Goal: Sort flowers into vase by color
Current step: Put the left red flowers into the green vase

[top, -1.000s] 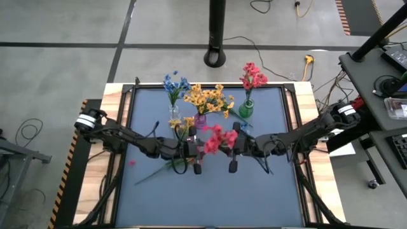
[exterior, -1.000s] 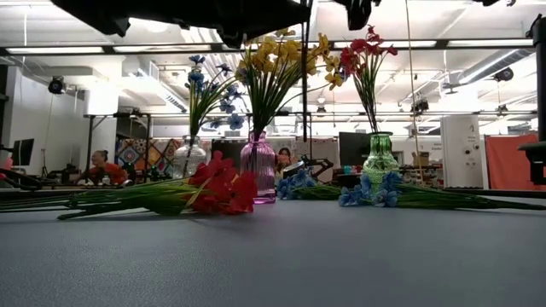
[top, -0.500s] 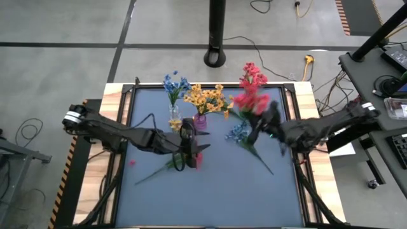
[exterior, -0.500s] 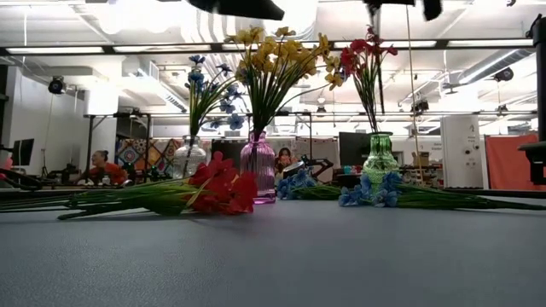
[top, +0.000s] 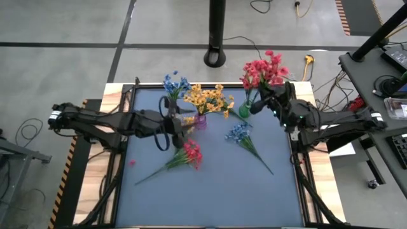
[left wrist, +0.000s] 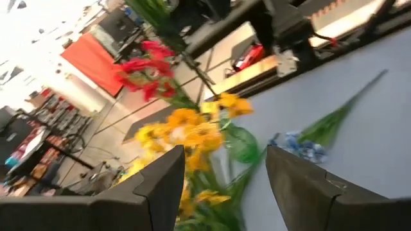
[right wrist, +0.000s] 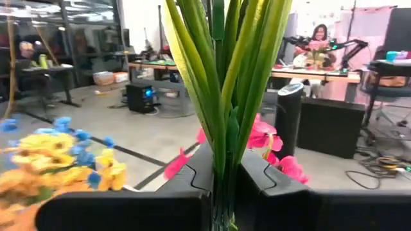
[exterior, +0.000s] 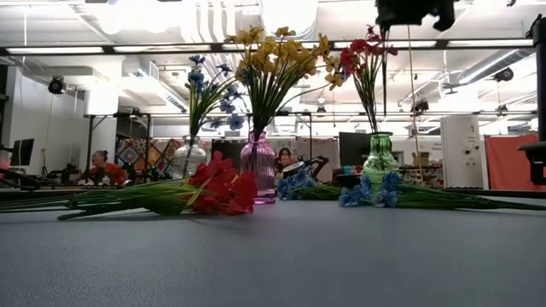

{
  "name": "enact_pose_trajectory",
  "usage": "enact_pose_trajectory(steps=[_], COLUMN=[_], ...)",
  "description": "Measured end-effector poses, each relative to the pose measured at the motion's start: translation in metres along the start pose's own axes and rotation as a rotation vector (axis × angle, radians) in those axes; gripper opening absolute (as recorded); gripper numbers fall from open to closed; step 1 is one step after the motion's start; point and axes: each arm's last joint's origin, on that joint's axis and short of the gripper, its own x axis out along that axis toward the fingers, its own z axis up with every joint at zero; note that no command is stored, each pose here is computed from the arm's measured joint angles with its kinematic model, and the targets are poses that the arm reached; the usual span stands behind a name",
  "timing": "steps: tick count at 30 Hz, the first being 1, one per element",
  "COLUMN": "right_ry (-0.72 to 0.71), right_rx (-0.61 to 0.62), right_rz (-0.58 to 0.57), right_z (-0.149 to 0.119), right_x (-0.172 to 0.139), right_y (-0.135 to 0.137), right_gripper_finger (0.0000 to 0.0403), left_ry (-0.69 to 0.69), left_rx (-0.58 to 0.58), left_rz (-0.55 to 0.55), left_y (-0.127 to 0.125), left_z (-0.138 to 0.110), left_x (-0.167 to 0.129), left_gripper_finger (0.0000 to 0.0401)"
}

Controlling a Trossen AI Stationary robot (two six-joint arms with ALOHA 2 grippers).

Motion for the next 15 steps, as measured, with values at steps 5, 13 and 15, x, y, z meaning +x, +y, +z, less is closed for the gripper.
enact_pose_trajectory(steps=[5, 13, 15], right_ry=[0.023, 0.05, 0.055], right_rx=[-0.036, -0.006, -0.013], right_rz=[-0.059, -0.067, -0.073], right_z=[-0.013, -0.029, -0.03], right_x=[0.018, 0.034, 0.036], right_y=[-0.004, -0.008, -0.008], right_gripper_finger=[0.0022, 0.0022, 0.0022], left_ry=[0.021, 0.091, 0.096], left_rx=[-0.029, 0.014, 0.026], left_rz=[0.024, 0.012, 0.013], left_y=[0.01, 0.001, 0.0], left_z=[-0.007, -0.033, -0.036], left_x=[-0.004, -0.003, -0.004], left_gripper_finger=[0.0201, 0.0201, 0.0201])
